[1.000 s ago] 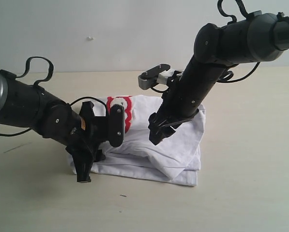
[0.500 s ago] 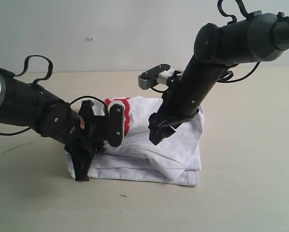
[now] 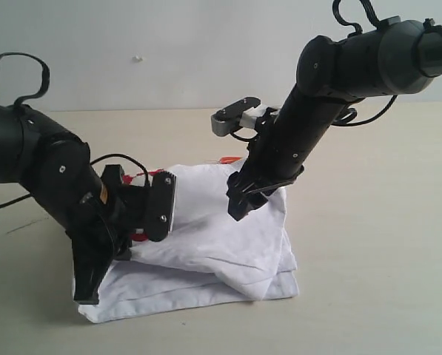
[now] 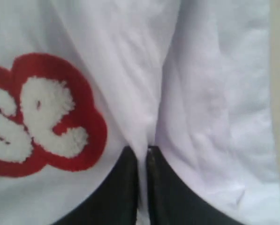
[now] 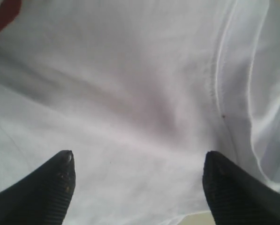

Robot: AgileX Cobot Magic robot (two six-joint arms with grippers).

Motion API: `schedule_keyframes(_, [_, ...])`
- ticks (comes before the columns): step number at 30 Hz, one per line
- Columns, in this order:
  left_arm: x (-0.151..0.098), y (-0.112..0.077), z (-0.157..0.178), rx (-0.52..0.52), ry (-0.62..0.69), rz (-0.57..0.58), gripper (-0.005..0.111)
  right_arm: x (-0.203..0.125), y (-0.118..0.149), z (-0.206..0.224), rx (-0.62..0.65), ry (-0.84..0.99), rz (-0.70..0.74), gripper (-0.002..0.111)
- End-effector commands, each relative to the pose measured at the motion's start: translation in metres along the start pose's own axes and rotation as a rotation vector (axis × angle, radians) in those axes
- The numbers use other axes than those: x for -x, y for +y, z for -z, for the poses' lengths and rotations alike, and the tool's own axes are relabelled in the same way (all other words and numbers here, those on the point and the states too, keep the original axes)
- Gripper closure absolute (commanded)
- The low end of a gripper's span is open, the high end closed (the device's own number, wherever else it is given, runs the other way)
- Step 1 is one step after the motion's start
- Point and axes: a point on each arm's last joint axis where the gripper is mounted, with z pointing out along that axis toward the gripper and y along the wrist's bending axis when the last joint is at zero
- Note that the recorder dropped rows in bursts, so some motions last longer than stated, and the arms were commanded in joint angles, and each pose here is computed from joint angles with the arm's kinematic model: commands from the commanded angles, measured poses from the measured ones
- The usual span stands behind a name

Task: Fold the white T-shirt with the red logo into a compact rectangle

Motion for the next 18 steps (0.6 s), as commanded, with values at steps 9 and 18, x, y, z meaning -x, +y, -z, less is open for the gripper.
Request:
schedule_keyframes(9, [0.043, -0.033, 0.007, -0.079, -0.117, -0.033, 0.107, 0.008, -0.004, 0.003, -0.051, -0.079, -0.005, 0.035])
schedule_keyframes(18, [0.053, -0.039, 0.014, -0.149, -0.228, 0.003, 0.018, 0.008, -0.004, 0.003, -0.052, -0.076, -0.018, 0.035])
